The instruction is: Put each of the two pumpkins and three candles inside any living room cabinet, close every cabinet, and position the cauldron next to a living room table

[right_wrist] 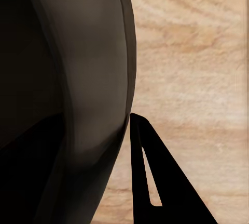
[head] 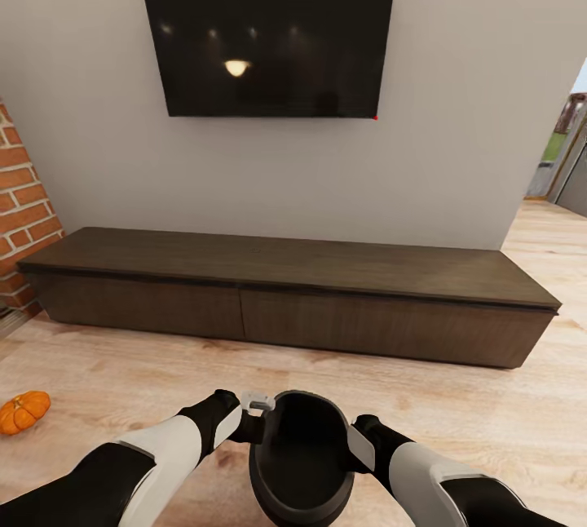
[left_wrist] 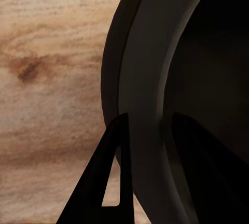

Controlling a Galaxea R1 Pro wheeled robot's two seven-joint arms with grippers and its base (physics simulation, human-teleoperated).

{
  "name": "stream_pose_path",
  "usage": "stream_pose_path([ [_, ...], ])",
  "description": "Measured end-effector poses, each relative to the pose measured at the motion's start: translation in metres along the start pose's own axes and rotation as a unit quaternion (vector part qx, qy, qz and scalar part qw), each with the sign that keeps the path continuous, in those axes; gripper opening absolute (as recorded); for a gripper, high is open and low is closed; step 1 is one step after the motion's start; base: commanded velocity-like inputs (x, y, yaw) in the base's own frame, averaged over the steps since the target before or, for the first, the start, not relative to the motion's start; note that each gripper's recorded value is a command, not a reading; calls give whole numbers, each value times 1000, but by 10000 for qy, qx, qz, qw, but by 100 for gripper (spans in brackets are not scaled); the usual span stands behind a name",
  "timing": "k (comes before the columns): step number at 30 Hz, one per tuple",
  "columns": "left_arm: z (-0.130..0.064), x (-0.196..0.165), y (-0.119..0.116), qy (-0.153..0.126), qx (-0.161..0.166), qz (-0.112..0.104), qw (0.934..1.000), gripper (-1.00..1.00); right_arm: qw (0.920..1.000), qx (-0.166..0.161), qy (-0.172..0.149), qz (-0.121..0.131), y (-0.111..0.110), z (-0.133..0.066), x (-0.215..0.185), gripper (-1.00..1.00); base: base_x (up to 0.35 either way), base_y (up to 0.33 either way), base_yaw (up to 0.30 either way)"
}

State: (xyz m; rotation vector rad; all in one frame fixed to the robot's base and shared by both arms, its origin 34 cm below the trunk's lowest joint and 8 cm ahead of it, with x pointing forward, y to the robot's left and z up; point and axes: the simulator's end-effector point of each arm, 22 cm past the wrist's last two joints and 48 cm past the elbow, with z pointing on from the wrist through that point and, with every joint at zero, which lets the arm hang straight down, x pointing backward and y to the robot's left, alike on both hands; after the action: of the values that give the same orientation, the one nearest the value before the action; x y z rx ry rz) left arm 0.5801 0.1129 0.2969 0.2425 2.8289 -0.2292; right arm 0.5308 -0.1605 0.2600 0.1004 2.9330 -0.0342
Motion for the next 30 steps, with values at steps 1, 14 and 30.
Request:
stream_pose_path([
  [1, 0, 0, 0, 3, -2, 5, 10000, -100, 10000, -4, 9, 5, 0, 0, 1, -100, 0, 0, 0],
  [14, -18, -14, -1, -203, -27, 33, 9998, -100, 9998, -46, -215, -4, 2, -17, -14, -100, 0, 0, 0],
  [30, -21, -18, -4, -244, 36, -54, 9997, -100, 9996, -68, -279, 32, 3, -20, -17, -100, -28, 0, 0],
])
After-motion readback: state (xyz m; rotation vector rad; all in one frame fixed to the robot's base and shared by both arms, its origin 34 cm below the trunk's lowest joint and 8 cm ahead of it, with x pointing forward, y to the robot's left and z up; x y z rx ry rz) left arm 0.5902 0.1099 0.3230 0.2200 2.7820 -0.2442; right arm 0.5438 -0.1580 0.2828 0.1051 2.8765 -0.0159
